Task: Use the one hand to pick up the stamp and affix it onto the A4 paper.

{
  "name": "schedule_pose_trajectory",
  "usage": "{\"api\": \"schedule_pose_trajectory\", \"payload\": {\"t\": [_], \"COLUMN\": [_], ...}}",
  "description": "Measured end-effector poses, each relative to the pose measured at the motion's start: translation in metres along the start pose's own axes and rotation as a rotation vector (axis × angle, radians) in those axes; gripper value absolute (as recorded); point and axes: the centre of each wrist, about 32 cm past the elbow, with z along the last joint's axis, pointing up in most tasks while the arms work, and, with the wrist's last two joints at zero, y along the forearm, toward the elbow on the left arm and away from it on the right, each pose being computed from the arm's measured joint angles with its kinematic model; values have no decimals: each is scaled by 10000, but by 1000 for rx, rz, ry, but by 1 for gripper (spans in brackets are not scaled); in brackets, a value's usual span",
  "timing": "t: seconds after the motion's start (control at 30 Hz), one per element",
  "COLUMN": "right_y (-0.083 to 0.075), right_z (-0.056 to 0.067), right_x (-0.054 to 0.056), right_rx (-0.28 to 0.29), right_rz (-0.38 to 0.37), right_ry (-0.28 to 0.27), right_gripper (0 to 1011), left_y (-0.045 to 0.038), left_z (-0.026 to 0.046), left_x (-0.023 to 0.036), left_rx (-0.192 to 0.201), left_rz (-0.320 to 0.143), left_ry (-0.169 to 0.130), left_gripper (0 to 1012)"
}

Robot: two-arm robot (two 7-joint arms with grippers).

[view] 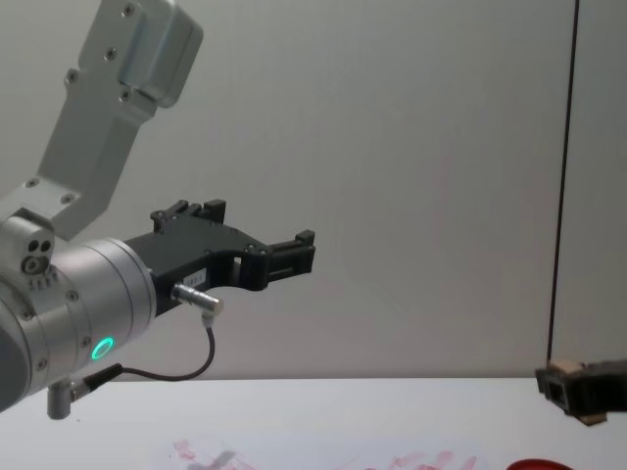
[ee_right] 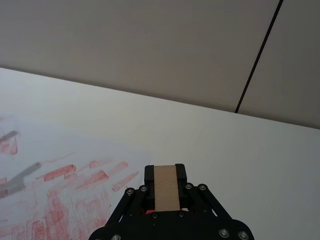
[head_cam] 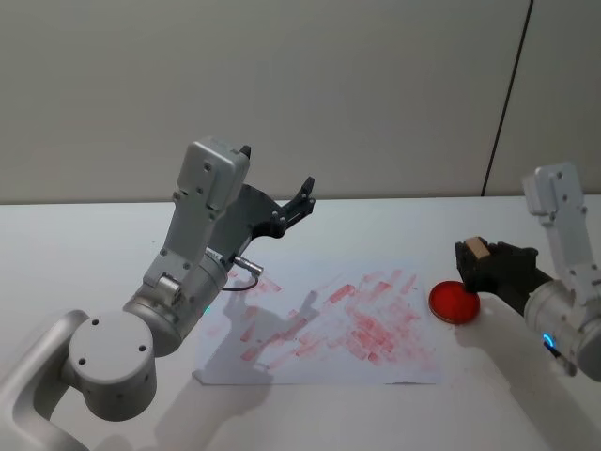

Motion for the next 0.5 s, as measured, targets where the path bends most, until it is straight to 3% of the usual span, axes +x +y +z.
{"api": "schedule_pose_trajectory", "payload": {"t": [0.5], "right_y": [94], "right_z": [-181], "right_x": [-15], "right_rx": [-62], "right_rz": [7], "right_ry": [-43], "right_gripper": [221], "left_y": [0], "left_z": [0], "left_x": [0], "left_rx": [0], "left_rz": [0], "left_ry": [0], "left_gripper": [1002]}}
